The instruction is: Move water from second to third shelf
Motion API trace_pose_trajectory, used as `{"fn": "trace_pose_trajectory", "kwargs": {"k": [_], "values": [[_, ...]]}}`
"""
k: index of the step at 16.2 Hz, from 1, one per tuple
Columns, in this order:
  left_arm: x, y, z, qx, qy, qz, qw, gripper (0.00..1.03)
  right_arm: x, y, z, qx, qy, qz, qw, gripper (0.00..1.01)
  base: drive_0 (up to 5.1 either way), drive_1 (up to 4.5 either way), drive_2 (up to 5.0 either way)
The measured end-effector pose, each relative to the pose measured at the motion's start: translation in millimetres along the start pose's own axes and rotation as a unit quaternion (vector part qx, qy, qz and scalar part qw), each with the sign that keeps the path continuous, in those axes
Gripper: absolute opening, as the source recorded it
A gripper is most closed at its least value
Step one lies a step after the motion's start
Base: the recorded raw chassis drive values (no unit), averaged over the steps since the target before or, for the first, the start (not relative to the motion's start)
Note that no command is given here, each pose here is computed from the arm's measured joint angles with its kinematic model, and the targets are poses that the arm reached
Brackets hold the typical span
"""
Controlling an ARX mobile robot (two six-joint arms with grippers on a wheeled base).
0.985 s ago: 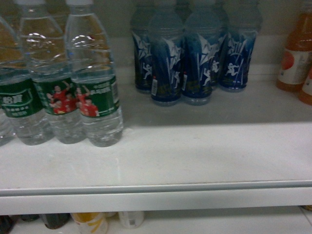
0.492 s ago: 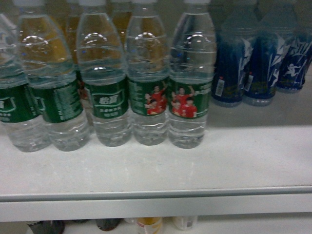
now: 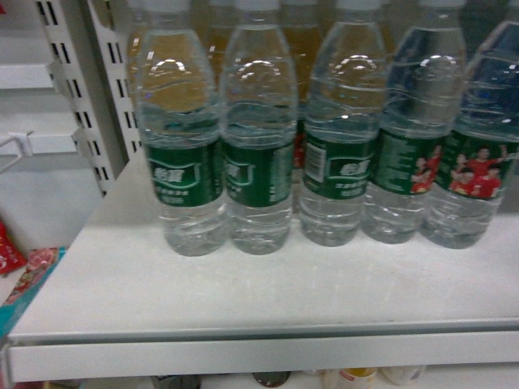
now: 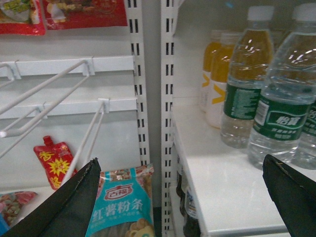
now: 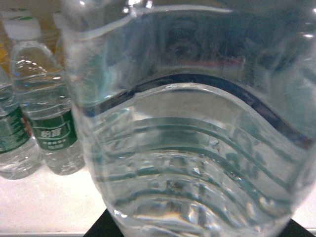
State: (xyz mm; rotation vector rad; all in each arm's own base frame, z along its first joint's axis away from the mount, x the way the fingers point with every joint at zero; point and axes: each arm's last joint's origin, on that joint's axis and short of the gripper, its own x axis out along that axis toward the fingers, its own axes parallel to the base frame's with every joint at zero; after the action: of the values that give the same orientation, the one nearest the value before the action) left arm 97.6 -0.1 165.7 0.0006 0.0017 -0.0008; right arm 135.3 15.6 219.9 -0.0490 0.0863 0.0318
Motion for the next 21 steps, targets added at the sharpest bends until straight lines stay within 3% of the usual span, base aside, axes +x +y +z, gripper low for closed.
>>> {"fn": "trace_pose_trajectory", "kwargs": {"k": [4,15,18,21], "values": [[0.0,0.1,-0.2,0.0,0.001,0.002,1.0,0.98,-0.1,1.4,0.4,0.0,-0.002,0.012,0.9999,0.38,-5.0,2.37,2.4],[0.0,0.0,-0.1,0.0,0.001,0.0,1.0,0.98,0.0,0.7,-0.5,-0.001,0.003,0.003,1.0,0.38,-5.0,2.37,2.4],[0.0,0.0,-0.1,0.0,0.001,0.0,1.0,0.98,-0.6,-0.6,5.7,0.057,-0.038,0.072,0.995,0.38,-5.0,2.37,2.4],[0.0,0.0,-0.1,0.0,0.001,0.0,1.0,0.98,-1.4,1.0,8.3,0.073,-0.038,0.099,0.9916,0.38,-5.0,2.37,2.4]]}}
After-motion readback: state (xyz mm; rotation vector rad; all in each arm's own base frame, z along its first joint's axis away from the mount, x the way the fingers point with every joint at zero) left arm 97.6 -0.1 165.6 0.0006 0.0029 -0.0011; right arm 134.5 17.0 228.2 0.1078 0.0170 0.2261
